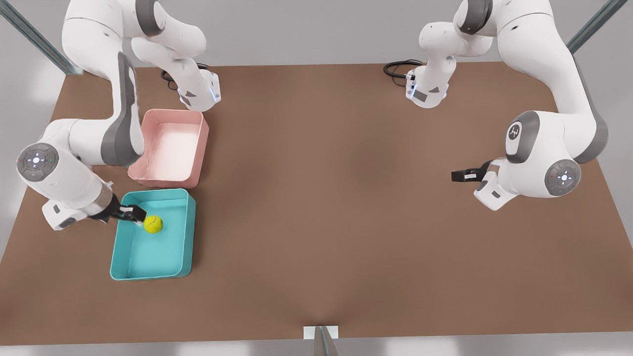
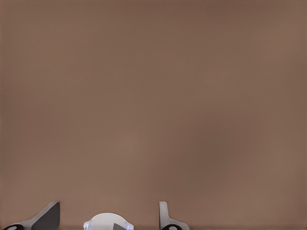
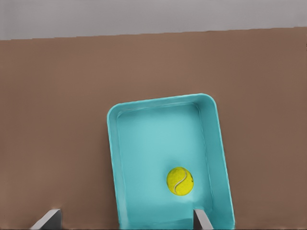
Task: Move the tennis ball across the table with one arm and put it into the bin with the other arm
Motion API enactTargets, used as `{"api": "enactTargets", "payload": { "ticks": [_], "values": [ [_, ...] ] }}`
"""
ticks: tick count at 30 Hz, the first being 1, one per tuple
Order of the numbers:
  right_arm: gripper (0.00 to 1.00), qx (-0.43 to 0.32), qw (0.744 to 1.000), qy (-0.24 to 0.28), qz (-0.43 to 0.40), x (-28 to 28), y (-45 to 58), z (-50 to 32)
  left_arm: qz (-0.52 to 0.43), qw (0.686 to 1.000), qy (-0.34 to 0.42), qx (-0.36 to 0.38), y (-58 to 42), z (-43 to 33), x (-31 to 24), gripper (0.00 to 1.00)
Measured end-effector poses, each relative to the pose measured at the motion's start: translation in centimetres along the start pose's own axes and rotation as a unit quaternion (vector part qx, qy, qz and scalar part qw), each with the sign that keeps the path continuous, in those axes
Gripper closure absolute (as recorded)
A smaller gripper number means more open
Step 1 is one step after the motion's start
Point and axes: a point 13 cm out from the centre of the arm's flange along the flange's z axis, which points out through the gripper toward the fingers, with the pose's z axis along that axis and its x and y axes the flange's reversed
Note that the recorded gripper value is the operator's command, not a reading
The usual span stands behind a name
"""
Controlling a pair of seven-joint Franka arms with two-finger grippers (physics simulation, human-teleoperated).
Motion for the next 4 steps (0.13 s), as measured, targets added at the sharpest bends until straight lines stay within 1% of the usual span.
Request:
{"api": "enactTargets", "payload": {
  "ticks": [2, 4],
  "values": [
    [0.00, -0.009, 1.000, 0.025, -0.002, 3.4, -0.3, -3.5, 0.000, 1.000, 0.000, 0.000, 0.0, 0.0, 0.0, 0.00],
    [0.00, -0.012, 0.999, 0.053, -0.004, 6.1, -0.6, -4.8, 0.000, 1.000, 0.000, 0.000, 0.0, 0.0, 0.0, 0.00]
  ]
}}
